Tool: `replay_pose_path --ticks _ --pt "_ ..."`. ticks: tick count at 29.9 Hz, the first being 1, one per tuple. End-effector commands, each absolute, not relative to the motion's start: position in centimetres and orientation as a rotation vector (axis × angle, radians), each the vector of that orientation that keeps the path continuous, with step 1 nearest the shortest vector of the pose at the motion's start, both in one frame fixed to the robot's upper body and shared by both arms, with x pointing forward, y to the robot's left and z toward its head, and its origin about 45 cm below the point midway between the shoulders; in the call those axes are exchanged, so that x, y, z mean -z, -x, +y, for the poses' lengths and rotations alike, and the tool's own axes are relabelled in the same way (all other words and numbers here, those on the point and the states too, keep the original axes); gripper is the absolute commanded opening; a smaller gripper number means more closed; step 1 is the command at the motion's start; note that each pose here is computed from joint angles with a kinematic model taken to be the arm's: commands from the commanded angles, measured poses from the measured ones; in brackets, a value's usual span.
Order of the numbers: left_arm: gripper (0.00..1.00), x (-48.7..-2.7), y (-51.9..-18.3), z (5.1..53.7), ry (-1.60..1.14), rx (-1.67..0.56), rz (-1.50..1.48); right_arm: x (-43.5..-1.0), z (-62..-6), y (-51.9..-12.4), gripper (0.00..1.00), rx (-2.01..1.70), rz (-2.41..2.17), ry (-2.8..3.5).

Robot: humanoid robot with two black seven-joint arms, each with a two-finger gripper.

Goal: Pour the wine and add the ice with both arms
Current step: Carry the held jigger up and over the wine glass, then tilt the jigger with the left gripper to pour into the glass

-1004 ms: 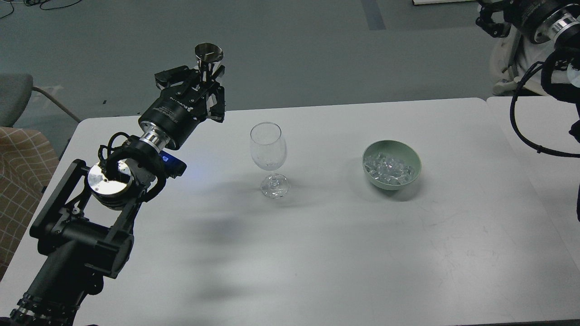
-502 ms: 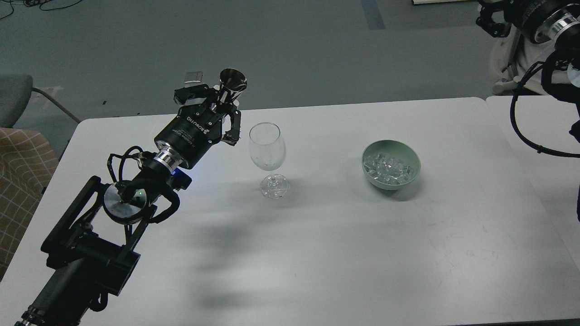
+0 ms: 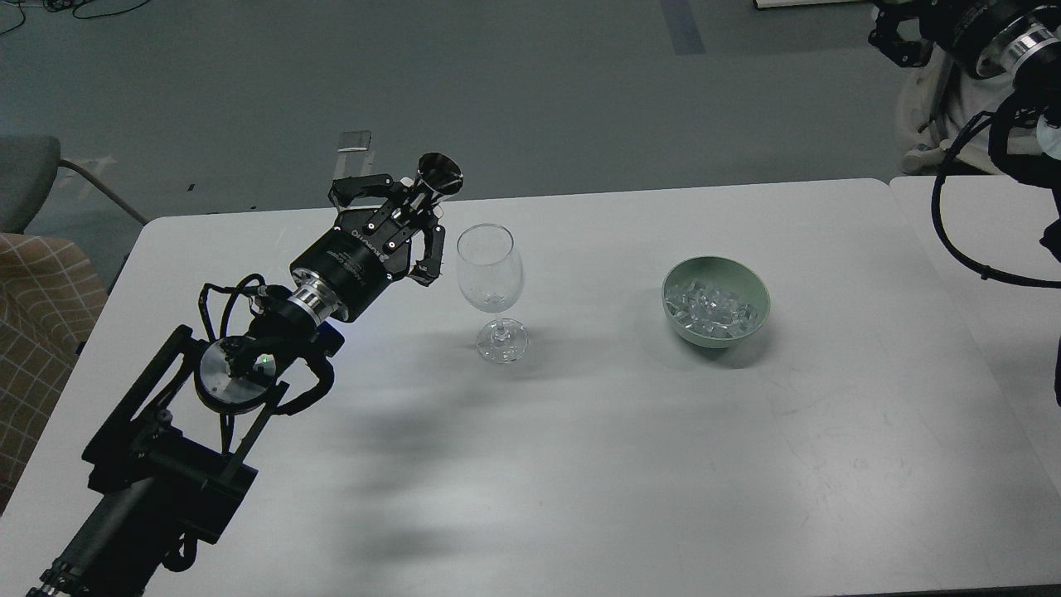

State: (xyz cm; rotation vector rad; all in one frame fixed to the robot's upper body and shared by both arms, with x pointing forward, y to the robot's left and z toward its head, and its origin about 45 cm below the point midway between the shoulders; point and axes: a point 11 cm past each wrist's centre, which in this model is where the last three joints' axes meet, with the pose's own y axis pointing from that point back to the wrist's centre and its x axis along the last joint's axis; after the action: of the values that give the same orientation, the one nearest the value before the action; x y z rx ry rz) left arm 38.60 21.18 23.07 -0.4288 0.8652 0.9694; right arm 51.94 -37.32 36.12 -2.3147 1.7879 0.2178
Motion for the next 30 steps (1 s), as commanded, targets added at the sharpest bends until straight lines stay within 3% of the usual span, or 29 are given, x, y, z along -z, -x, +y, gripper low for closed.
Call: replay_pose_path --ticks 1,30 --pt "0.05 -22.88 -38.52 21.04 0.404 -0.975 0.838 -36.12 -37.32 -51.93 1.00 -0.218 1.787 2.314" --pt "0.05 -22.32 -38.94 21.65 0.283 -1.033 0.697 -36.65 -37.22 -52.04 1.00 -0.209 1.778 2.310"
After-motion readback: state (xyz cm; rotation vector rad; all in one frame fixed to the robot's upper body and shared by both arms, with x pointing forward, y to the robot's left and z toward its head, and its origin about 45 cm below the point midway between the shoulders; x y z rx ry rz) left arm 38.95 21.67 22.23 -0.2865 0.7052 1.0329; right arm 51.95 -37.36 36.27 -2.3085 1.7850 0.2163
